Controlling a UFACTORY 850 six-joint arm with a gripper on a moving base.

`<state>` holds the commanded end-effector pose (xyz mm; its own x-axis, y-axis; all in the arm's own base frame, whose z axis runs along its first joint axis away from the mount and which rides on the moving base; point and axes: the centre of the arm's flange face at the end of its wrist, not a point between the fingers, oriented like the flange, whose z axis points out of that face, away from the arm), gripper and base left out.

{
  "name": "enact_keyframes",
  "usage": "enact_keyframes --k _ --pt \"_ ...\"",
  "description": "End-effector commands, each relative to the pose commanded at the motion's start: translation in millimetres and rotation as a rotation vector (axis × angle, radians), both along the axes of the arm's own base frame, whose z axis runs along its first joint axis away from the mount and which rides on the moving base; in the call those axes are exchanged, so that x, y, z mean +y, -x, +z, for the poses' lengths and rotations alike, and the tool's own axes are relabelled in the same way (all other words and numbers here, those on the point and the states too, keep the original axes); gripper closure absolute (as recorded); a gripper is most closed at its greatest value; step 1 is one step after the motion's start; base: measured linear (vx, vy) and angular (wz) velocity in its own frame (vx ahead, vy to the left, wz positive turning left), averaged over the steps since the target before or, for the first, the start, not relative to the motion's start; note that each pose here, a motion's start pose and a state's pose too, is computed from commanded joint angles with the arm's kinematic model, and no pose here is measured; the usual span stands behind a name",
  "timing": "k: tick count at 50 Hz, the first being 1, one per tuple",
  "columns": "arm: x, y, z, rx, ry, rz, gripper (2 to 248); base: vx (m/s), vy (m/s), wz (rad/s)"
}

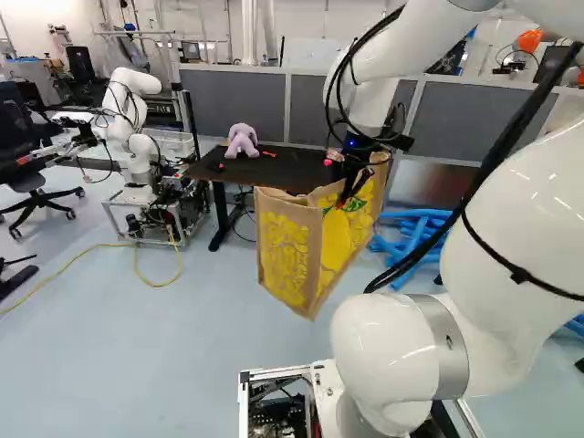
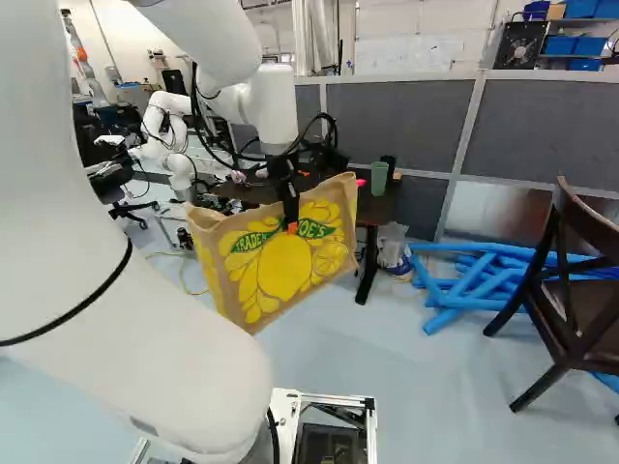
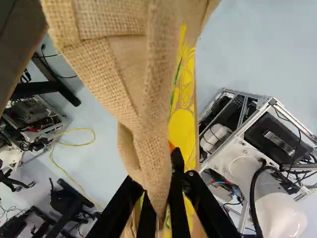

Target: Pick up the bag on the ground and place it on the table

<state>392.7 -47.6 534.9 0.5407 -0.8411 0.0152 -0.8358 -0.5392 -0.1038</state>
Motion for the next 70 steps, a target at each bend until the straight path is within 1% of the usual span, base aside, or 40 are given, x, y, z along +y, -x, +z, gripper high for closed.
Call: enact_keyframes --k 20,53,54,70 --pt "0.0 0.0 0.0 0.000 0.000 0.000 224 0.157 0.042 -0.007" --pt "0.0 0.0 0.0 0.000 0.000 0.000 224 0.153 0.004 -0.007" --pt "0.0 -3.2 0.1 0.001 0.000 0.001 224 0.137 -0.002 -0.021" --pt "-0.1 -11.2 0.4 0.002 0.000 0.003 224 0.024 0.002 0.003"
